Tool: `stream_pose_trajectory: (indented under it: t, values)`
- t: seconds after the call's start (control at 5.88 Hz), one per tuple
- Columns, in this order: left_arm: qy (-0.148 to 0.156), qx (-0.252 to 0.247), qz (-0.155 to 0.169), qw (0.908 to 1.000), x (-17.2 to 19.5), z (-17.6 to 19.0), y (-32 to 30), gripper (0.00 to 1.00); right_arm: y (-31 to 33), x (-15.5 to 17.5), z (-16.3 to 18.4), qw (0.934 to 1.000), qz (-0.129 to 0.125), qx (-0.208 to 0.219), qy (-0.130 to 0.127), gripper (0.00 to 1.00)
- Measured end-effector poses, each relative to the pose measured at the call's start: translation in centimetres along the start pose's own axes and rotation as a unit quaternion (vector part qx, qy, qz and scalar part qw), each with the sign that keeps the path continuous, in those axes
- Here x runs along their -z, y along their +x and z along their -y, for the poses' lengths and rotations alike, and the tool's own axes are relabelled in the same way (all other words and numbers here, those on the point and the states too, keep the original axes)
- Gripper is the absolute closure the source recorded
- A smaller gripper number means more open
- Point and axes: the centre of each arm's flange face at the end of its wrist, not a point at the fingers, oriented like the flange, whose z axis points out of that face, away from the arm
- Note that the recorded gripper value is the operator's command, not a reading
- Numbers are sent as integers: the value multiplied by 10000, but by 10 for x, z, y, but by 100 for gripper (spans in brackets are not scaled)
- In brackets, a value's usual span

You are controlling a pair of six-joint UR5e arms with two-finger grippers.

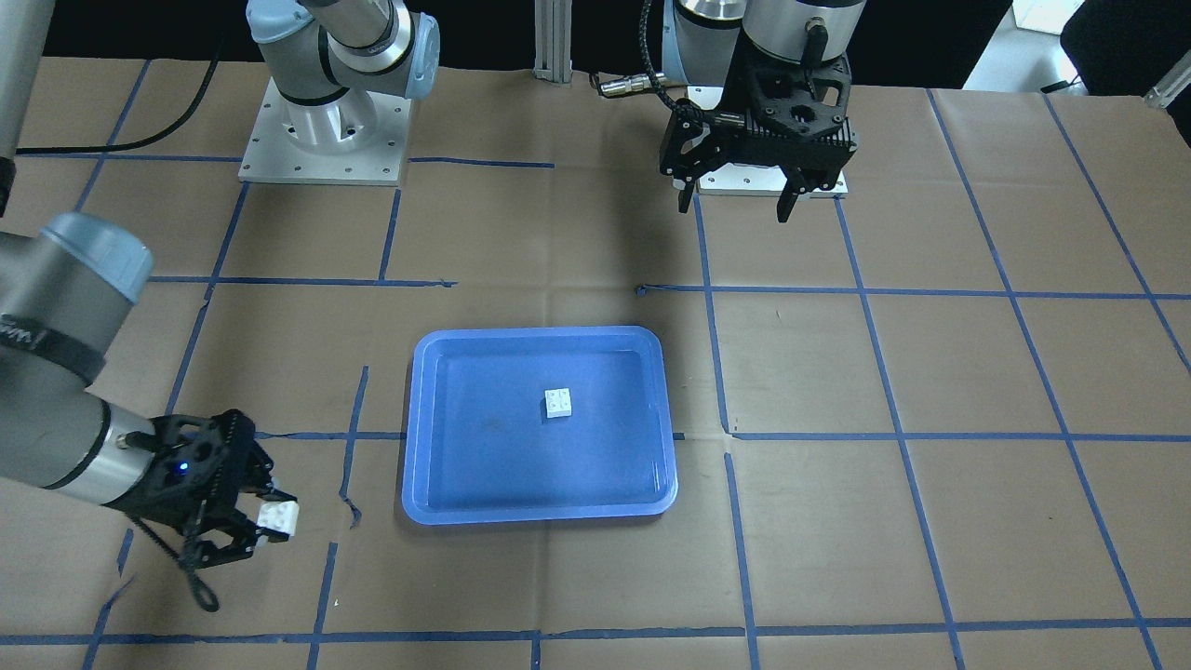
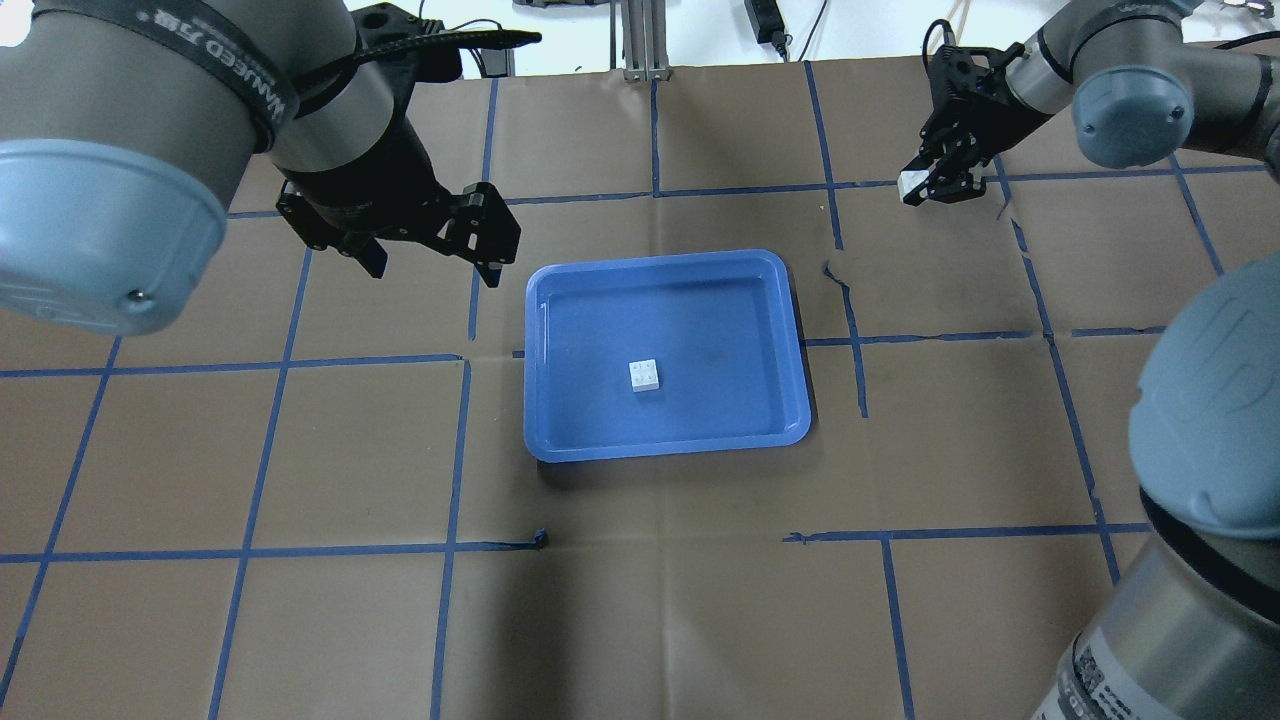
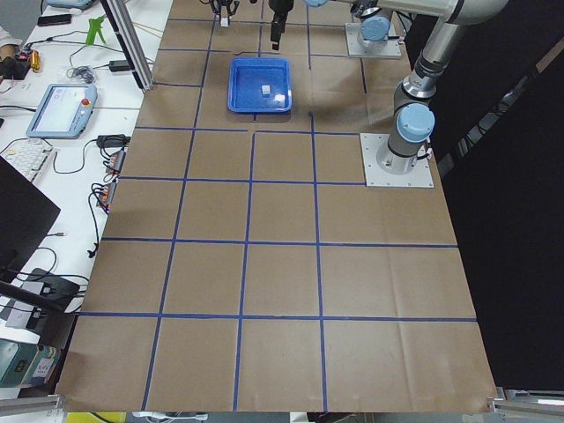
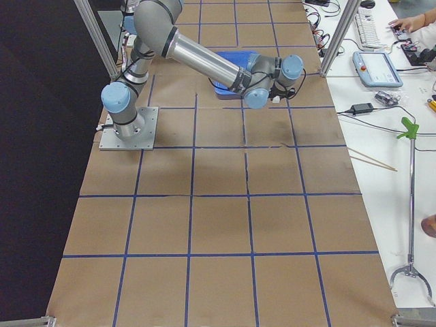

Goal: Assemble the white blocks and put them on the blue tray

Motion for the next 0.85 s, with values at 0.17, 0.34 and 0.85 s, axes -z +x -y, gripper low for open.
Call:
stream_pose_trajectory:
  t: [0.17, 0.34, 0.85]
  values:
    - [14, 77, 7, 10000, 1, 1, -5, 1, -21, -12, 32, 9999, 128, 54, 99, 69]
    - [25, 106, 13, 9999, 2, 1, -8, 1, -44, -27, 61, 9994, 209, 149, 240, 69]
    - [42, 124, 17, 9999, 3, 1, -9, 1, -112, -103, 145, 9990, -231, -76, 388, 69]
